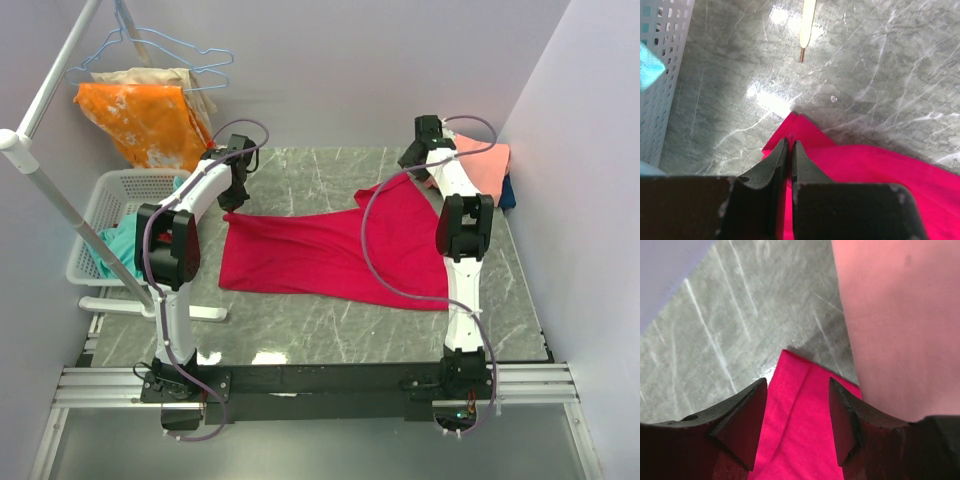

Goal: Fold and stack the t-shirts
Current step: Fold the tshirt

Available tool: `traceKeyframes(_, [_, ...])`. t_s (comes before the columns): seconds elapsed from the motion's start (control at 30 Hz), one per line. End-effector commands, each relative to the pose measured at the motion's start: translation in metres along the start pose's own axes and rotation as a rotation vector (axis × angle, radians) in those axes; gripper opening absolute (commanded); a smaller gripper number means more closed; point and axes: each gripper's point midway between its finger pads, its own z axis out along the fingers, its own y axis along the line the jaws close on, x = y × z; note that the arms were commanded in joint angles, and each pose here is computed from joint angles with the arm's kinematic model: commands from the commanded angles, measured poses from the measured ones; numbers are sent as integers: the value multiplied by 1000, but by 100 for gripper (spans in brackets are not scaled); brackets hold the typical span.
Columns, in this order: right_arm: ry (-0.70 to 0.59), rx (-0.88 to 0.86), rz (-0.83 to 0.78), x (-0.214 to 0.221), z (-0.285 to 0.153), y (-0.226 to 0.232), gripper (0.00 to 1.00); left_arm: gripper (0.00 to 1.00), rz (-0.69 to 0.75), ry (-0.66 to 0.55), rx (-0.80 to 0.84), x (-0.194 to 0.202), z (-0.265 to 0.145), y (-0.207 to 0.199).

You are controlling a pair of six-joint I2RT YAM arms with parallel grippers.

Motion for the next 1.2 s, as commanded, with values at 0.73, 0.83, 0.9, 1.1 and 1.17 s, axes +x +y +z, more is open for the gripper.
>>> traceKeyframes(0.73, [115, -25, -7, 11, 10, -1, 55, 1, -21, -40, 33, -17, -20, -5])
traceKeyframes(0.83, [125, -22, 0, 12, 13, -4, 49, 1, -21, -38, 33, -15, -21, -3])
traceKeyframes(0.9, [130, -24, 8, 12, 14, -5, 43, 1, -22, -43, 38, -16, -23, -3])
traceKeyframes(1.1, [130, -13, 20, 11, 15, -9, 37, 1, -21, -46, 30, -15, -26, 1])
traceKeyframes(1.17, [134, -7, 29, 11, 16, -11, 35, 1, -21, -46, 34, -15, -27, 1])
